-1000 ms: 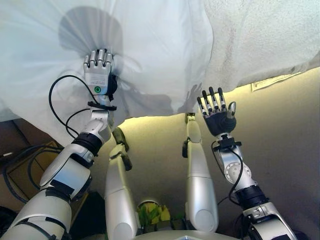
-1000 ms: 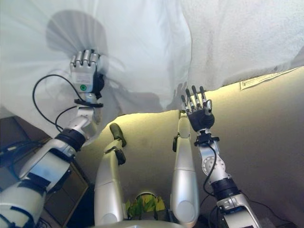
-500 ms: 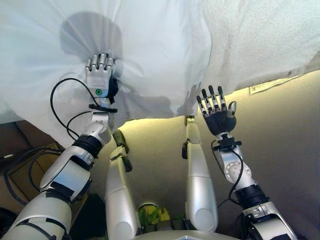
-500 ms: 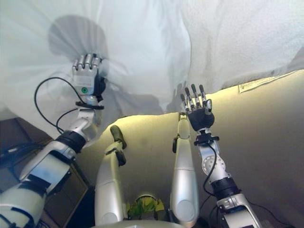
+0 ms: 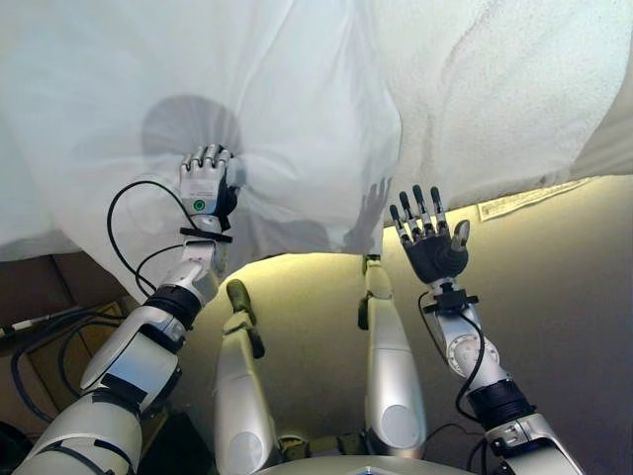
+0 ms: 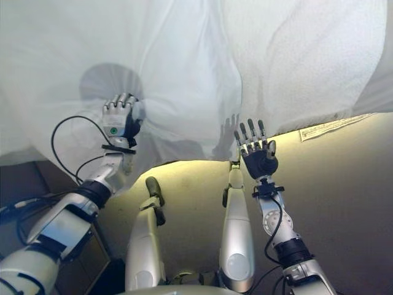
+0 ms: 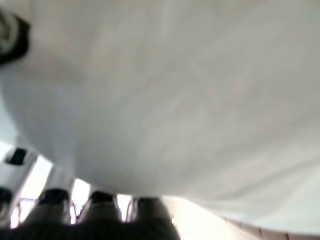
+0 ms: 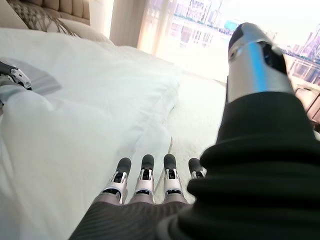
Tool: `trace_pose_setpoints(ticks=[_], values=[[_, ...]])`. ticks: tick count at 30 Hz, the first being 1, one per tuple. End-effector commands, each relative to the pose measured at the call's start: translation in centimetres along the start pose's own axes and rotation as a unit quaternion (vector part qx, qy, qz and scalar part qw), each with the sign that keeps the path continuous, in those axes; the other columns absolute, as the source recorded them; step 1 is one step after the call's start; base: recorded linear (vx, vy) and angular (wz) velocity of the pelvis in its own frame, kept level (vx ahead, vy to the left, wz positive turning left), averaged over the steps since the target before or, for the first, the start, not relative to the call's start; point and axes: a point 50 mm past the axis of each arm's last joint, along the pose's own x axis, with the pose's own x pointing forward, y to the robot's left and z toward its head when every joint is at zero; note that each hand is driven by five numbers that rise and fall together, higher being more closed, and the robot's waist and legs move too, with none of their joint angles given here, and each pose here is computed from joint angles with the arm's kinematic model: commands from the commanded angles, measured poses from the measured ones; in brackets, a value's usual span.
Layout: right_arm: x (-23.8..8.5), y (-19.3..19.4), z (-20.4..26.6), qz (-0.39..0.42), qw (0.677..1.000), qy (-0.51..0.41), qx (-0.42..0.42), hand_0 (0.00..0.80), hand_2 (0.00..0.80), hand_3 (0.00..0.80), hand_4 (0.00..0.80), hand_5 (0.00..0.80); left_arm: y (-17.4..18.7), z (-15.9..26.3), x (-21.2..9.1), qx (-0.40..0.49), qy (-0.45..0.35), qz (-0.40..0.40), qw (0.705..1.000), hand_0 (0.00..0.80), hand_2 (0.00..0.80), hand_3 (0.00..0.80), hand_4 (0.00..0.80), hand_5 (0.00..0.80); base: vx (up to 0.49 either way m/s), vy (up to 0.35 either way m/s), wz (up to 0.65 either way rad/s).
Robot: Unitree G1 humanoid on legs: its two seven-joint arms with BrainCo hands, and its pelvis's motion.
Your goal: Make the bed neatly
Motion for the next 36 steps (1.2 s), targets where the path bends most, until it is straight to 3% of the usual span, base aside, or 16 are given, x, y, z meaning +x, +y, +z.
trace_pose_setpoints(ticks=[1, 20, 28, 34, 35, 36], values=[[-2.0, -0.2, 1.3, -0.003, 1.000, -0.016, -0.002, 0.000, 0.000, 0.000, 0.000, 0.000, 0.7, -3.8, -1.0, 0.030, 0.030, -0.006, 0.999, 0.800, 0.800, 0.800, 0.800, 0.800, 0.056, -0.047, 0.03], [-5.9, -2.7, 2.2, -0.062, 0.998, -0.030, 0.002, 0.000, 0.000, 0.000, 0.000, 0.000, -0.2, -8.7, -9.8, -0.007, 0.075, -0.103, 0.992, 0.800, 0.800, 0.800, 0.800, 0.800, 0.059, -0.043, 0.07], [-6.9, -3.3, 3.4, -0.090, 0.995, -0.040, -0.011, 0.000, 0.000, 0.000, 0.000, 0.000, -1.7, -8.9, -14.2, -0.007, 0.095, -0.186, 0.978, 0.800, 0.800, 0.800, 0.800, 0.800, 0.041, 0.026, 0.10], [-7.3, -3.4, 3.3, -0.099, 0.994, -0.037, -0.009, 0.000, 0.000, 0.000, 0.000, 0.000, -2.3, -8.0, -14.7, -0.034, 0.092, -0.161, 0.982, 0.800, 0.800, 0.800, 0.800, 0.800, 0.013, 0.009, 0.03], [-7.3, -3.4, 3.3, -0.098, 0.994, -0.038, -0.008, 0.000, 0.000, 0.000, 0.000, 0.000, -2.2, -7.8, -14.5, -0.040, 0.087, -0.152, 0.984, 0.499, 0.499, 0.499, 0.499, 0.499, 0.000, 0.000, 0.00], [-7.3, -3.4, 3.2, -0.097, 0.994, -0.040, -0.006, 0.000, 0.000, 0.000, 0.000, 0.000, -2.0, -7.3, -14.0, -0.048, 0.076, -0.138, 0.986, 0.000, 0.000, 0.000, 0.000, 0.000, -0.037, -0.045, 0.01]])
